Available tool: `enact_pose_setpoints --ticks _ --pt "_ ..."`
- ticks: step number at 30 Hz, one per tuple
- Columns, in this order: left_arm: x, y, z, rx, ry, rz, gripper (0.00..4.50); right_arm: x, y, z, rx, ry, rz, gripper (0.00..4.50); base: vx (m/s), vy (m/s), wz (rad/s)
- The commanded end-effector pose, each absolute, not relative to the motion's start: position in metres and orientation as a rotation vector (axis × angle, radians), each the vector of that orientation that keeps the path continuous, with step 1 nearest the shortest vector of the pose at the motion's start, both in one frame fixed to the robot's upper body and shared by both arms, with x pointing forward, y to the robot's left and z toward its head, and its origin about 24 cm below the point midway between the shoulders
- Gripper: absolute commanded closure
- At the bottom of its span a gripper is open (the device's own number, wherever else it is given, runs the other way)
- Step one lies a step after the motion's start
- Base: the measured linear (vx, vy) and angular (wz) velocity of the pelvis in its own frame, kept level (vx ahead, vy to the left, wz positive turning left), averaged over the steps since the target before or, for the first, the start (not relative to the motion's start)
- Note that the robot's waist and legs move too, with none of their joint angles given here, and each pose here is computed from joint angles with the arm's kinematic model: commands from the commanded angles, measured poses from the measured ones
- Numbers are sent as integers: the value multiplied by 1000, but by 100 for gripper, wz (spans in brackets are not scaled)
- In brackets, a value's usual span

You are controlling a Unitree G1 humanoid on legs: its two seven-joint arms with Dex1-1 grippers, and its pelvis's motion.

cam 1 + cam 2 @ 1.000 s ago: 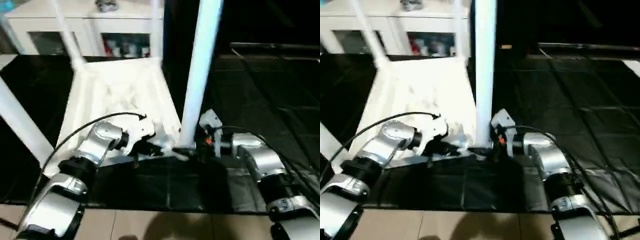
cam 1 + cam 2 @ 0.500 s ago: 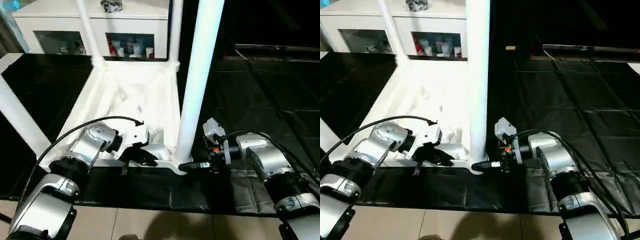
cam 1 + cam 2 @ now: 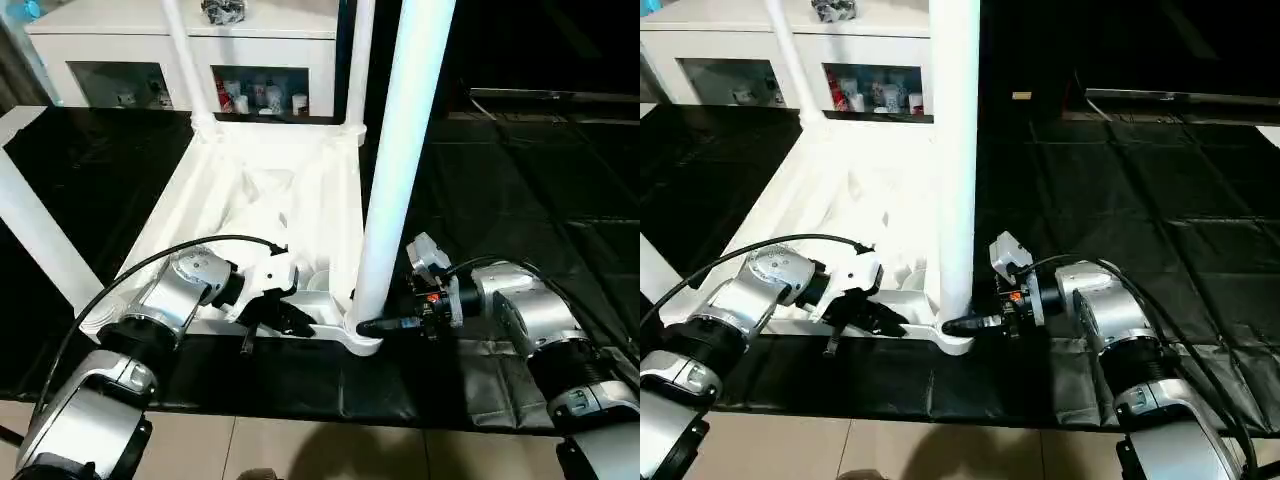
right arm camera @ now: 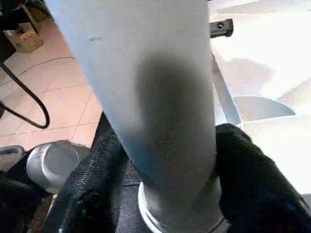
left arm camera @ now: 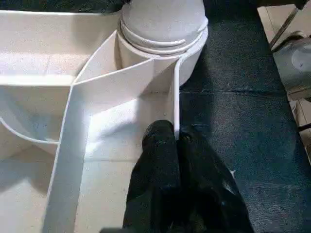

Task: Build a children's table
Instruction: Rotate leg to tighten

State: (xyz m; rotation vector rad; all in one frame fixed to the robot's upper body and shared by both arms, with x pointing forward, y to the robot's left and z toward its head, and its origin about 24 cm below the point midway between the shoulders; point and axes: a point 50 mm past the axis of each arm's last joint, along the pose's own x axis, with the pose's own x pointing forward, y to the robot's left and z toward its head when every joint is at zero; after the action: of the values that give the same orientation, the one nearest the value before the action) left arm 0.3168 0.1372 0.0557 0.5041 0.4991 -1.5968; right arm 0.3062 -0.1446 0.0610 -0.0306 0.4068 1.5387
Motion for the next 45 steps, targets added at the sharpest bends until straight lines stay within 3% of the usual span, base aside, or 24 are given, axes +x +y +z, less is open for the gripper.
enact_pose_setpoints --ticks 1,3,8,10,19,22,26,27,28,29,35,45 --pt "315 132 54 523 501 -1613 450 306 -139 64 -20 397 1584 210 0 0 0" --pt "315 132 53 510 502 -1591 450 305 -138 63 -7 394 1582 231 0 0 0" --pt "321 126 51 444 507 -1484 450 307 -132 58 11 382 1509 238 0 0 0" --pt "328 110 51 373 480 -1370 450 313 -120 52 19 366 1319 241 0 0 0" --pt "342 56 63 202 419 -1115 450 322 -78 41 62 412 979 249 0 0 0" --pt "344 42 68 180 400 -1069 450 324 -62 43 56 405 896 249 0 0 0" --pt "345 45 69 207 385 -1059 450 323 -55 44 -1 376 917 249 0 0 0" --pt "345 46 69 216 384 -1052 450 323 -55 44 -5 364 915 249 0 0 0" --pt "346 48 69 221 386 -1046 450 323 -56 45 6 358 908 198 0 0 0" --pt "346 51 69 227 386 -1043 450 324 -59 46 24 351 903 185 0 0 0" --pt "346 62 68 250 392 -1050 450 324 -75 49 47 329 921 135 0 0 0" --pt "343 95 70 349 391 -1225 450 313 -128 59 28 292 1112 49 0 0 0"
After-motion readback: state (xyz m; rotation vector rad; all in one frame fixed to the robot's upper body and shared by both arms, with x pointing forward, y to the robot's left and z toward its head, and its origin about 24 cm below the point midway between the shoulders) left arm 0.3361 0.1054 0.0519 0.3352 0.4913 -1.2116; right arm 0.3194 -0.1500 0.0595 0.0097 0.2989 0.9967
